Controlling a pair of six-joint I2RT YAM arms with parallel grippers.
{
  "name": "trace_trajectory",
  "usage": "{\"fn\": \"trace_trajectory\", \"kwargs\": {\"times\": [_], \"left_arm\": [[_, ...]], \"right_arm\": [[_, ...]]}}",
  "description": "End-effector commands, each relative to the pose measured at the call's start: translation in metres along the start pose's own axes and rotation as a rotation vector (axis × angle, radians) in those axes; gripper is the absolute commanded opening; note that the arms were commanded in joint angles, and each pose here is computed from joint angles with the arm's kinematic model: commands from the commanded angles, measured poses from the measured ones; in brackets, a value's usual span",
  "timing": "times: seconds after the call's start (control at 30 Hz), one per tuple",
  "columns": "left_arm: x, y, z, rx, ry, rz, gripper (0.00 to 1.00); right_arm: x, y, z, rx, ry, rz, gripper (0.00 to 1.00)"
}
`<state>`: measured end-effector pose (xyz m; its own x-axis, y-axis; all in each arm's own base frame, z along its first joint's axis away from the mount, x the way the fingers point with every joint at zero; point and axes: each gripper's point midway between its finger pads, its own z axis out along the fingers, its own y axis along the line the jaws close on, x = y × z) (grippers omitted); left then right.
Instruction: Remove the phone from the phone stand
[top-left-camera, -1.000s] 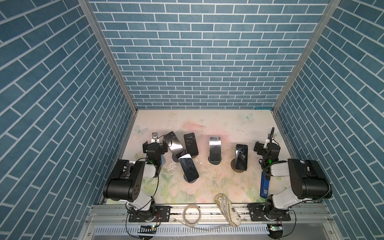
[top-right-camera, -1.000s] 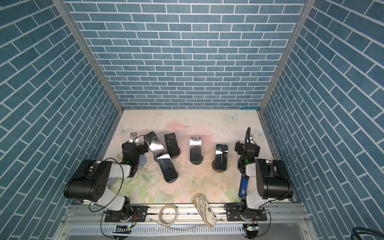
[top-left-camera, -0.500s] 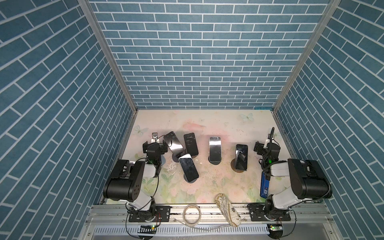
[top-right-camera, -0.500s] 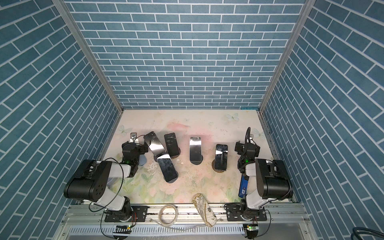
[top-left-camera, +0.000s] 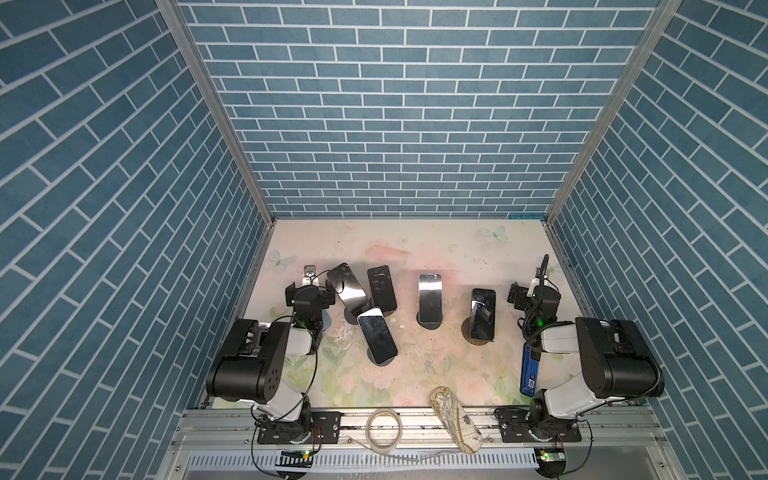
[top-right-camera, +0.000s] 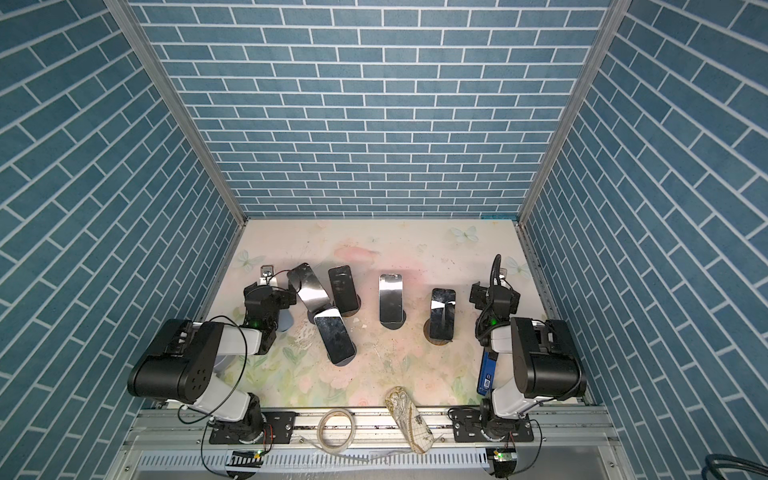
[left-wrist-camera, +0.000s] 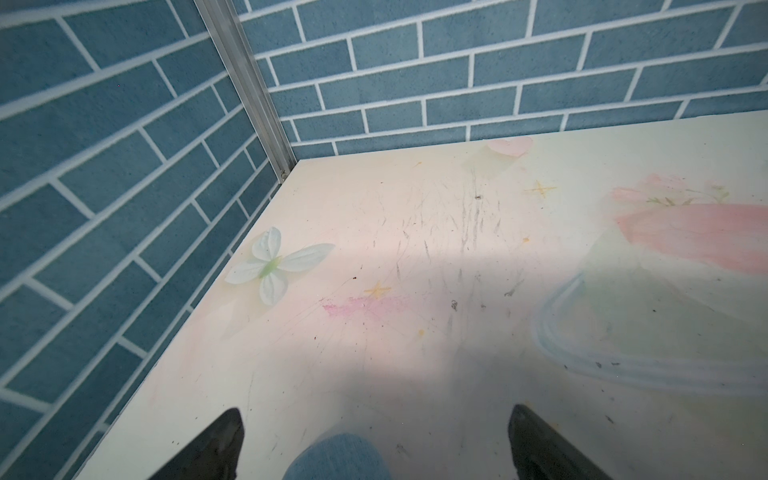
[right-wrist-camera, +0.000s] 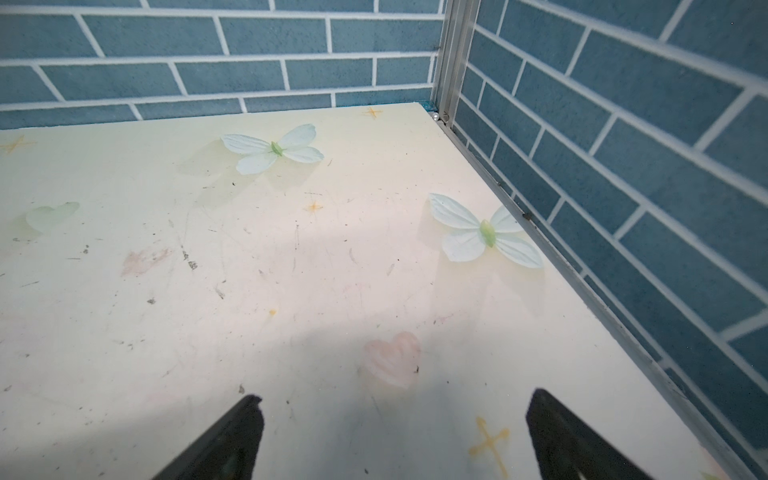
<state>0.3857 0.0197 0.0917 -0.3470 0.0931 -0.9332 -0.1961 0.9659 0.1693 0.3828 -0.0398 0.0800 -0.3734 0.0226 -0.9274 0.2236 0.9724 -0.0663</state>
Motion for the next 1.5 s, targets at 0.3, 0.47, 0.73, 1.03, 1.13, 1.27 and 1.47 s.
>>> {"fn": "trace_trajectory", "kwargs": {"times": [0.3, 0.47, 0.73, 1.03, 1.13, 1.27, 1.47], "left_arm": [[-0.018, 0.025, -0.017, -0.101, -0.061, -0.054, 1.0], [-0.027, 0.039, -0.022, -0.171, -0.042, -0.077, 1.0], [-0.032, 0.066, -0.031, -0.329, 0.021, -0.093, 1.0], [-0.067, 0.083, -0.059, -0.364, 0.073, -0.146, 1.0], [-0.079, 0.082, -0.067, -0.337, 0.102, -0.155, 1.0], [-0.094, 0.079, -0.08, -0.288, 0.102, -0.211, 1.0], [-0.113, 0.059, -0.094, -0.131, 0.081, -0.302, 1.0]], "right_arm": [[-0.041, -0.009, -0.016, 0.036, 0.015, 0.024, 0.92], [-0.058, -0.016, -0.033, 0.064, 0.054, 0.109, 0.99], [-0.067, -0.011, -0.061, 0.06, 0.178, 0.174, 0.99], [-0.08, 0.011, -0.091, -0.037, 0.312, 0.177, 0.99], [-0.081, 0.023, -0.102, -0.078, 0.359, 0.175, 0.99], [-0.083, 0.04, -0.117, -0.121, 0.413, 0.146, 0.99], [-0.078, 0.063, -0.14, -0.221, 0.489, 0.174, 0.99]]}}
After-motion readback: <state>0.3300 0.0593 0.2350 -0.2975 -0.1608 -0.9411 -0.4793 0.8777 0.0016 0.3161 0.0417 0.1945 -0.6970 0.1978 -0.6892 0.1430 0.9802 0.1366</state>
